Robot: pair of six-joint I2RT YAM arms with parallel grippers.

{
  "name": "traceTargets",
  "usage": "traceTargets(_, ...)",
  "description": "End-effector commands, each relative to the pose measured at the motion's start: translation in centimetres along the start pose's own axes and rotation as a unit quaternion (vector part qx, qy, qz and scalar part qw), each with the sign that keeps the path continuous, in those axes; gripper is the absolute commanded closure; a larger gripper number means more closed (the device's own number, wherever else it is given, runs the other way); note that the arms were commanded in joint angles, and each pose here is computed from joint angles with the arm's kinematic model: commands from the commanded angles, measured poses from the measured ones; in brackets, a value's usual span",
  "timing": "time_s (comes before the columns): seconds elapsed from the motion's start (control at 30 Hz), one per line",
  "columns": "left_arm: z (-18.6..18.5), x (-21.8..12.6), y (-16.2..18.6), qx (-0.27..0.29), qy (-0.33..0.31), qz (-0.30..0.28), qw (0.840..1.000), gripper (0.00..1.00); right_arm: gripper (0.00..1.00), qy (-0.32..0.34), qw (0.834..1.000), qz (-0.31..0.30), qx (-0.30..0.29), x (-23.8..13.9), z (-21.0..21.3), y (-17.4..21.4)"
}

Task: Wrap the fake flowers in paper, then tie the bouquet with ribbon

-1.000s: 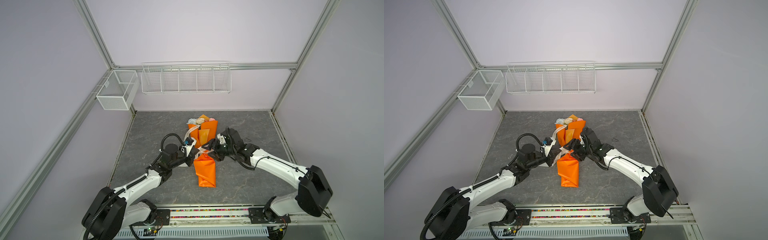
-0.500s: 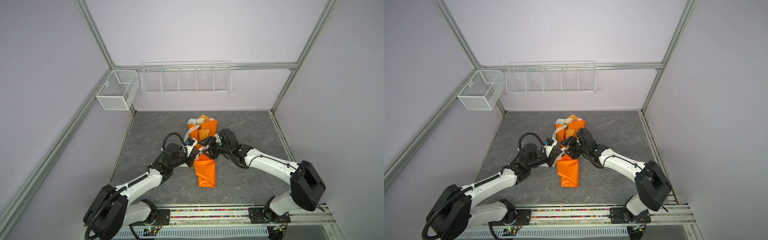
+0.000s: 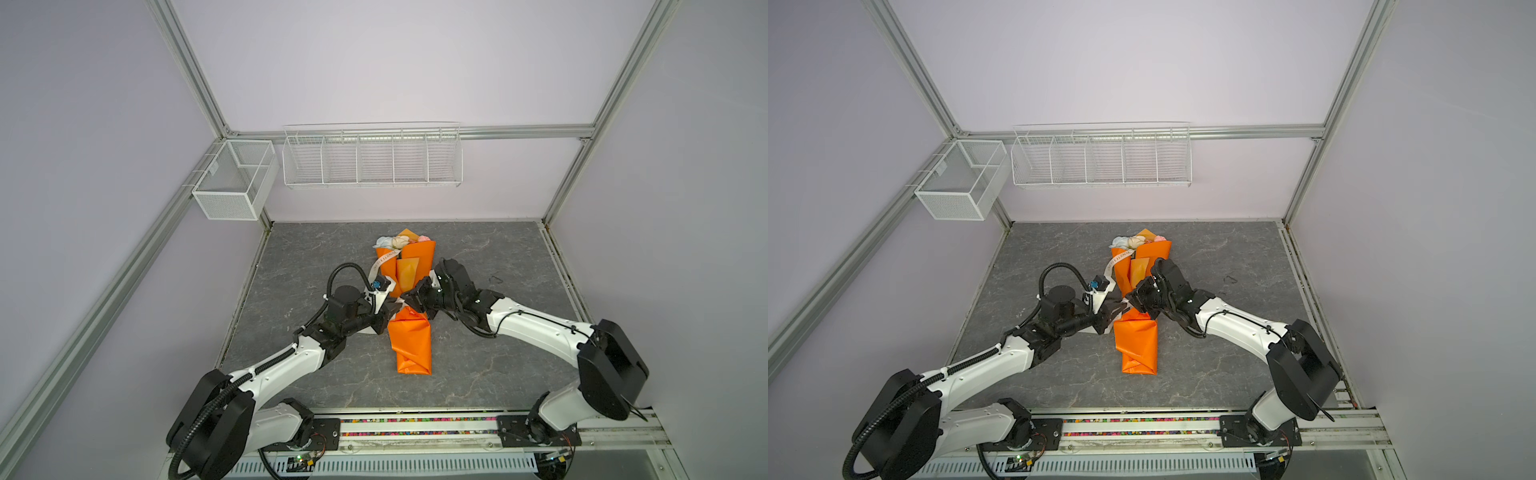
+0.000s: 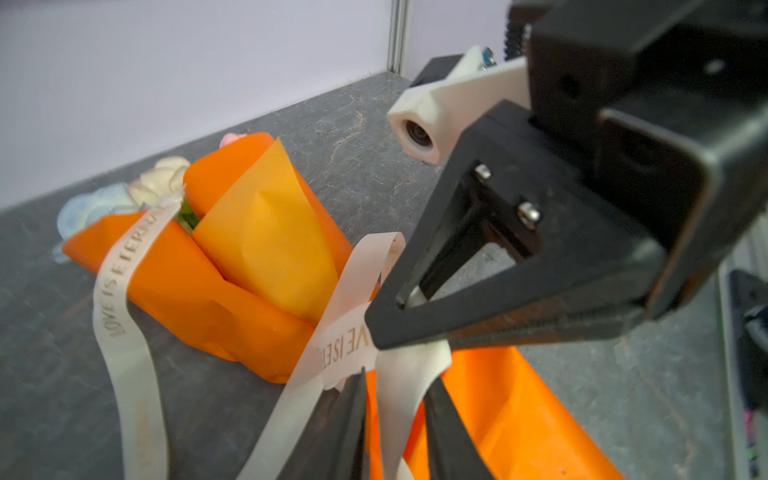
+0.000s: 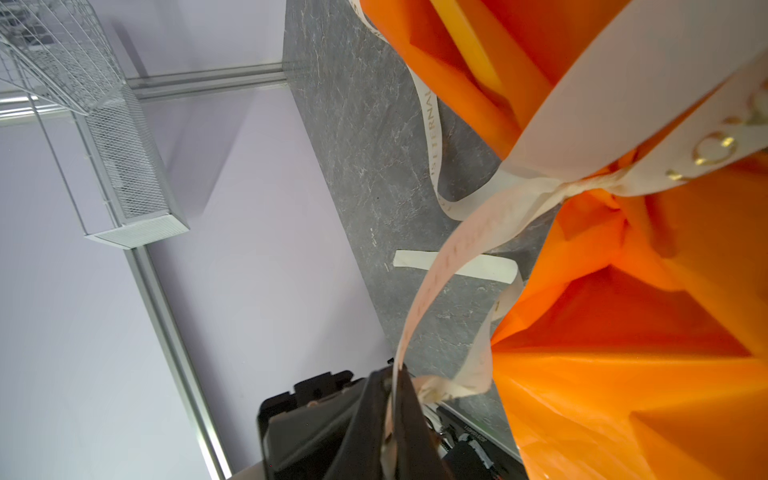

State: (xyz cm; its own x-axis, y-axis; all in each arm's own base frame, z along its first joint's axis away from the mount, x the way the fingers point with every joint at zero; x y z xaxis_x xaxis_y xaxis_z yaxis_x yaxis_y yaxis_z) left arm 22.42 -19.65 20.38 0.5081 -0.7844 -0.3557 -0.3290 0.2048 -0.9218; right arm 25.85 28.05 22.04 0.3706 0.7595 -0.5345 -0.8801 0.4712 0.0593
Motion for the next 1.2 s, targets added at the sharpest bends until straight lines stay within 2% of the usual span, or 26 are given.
traceTargets(0.0, -0.2, -1.3, -1.2, 0.000, -0.021, -0.004, 1.000, 0.51, 0.91, 0.014, 0.999, -0.013, -0.026, -0.9, 0.4, 0.1)
traceTargets(0.07, 0.2, -2.4, -1.1, -0.057, -0.065, -0.017, 0.996, 0.45, 0.91, 0.018, 0.999, -0.010, -0.041, -0.8, 0.5, 0.0)
traceTargets(0.13, 0.4, -3.7, -1.0, -0.088, -0.094, -0.029, 0.991, 0.38, 0.91, 0.025, 0.998, -0.009, -0.056, -0.7, 0.6, 0.0)
traceTargets(0.2, 1.0, -5.0, -0.8, -0.136, -0.118, -0.045, 0.983, 0.29, 0.92, 0.029, 0.997, -0.007, -0.070, -0.7, 0.8, 0.0)
traceTargets(0.23, 1.5, -5.4, -0.7, -0.168, -0.129, -0.049, 0.976, 0.29, 0.92, 0.032, 0.997, -0.005, -0.076, -0.7, 0.9, 0.0)
traceTargets(0.3, 3.8, -6.3, -0.2, -0.275, -0.171, -0.044, 0.945, 0.29, 0.92, 0.040, 0.995, -0.004, -0.087, -0.7, 0.9, -0.1)
traceTargets(0.4, 7.0, -6.0, 1.1, -0.375, -0.204, 0.011, 0.904, 0.32, 0.92, 0.048, 0.994, -0.002, -0.100, -0.8, 1.0, -0.1)
traceTargets(0.6, 10.0, -2.5, 2.6, -0.423, -0.255, 0.152, 0.856, 0.38, 0.92, 0.054, 0.992, 0.005, -0.111, -0.6, 1.2, -0.1)
traceTargets(0.7, 11.2, -1.1, 3.3, -0.440, -0.282, 0.189, 0.831, 0.40, 0.92, 0.055, 0.992, 0.008, -0.112, -0.3, 1.2, -0.1)
traceTargets(0.9, 12.6, 1.4, 4.6, -0.457, -0.275, 0.230, 0.814, 0.42, 0.92, 0.058, 0.992, 0.017, -0.111, 0.2, 1.0, -0.1)
traceTargets(1.07, 13.2, 3.3, 5.4, -0.462, -0.269, 0.248, 0.808, 0.43, 0.92, 0.058, 0.992, 0.019, -0.111, 0.3, 1.1, -0.1)
traceTargets(1.17, 13.5, 4.0, 5.7, -0.463, -0.264, 0.254, 0.807, 0.48, 0.92, 0.058, 0.992, 0.019, -0.112, 0.3, 1.2, -0.1)
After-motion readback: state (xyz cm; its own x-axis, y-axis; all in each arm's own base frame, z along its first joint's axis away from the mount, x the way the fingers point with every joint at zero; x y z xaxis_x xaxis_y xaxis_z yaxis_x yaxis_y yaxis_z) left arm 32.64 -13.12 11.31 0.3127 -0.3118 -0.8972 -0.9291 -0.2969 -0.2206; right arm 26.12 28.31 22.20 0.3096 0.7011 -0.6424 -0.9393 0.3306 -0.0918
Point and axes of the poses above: each gripper's point midway between its finger pads, its own x axis out along the fingers, its own z axis along the line the jaws close on, y = z × x, the point moved 9 cm from there along -x, back along the fingers, and after that the axes turned 4 degrees about -x, right-handed, at the moved point
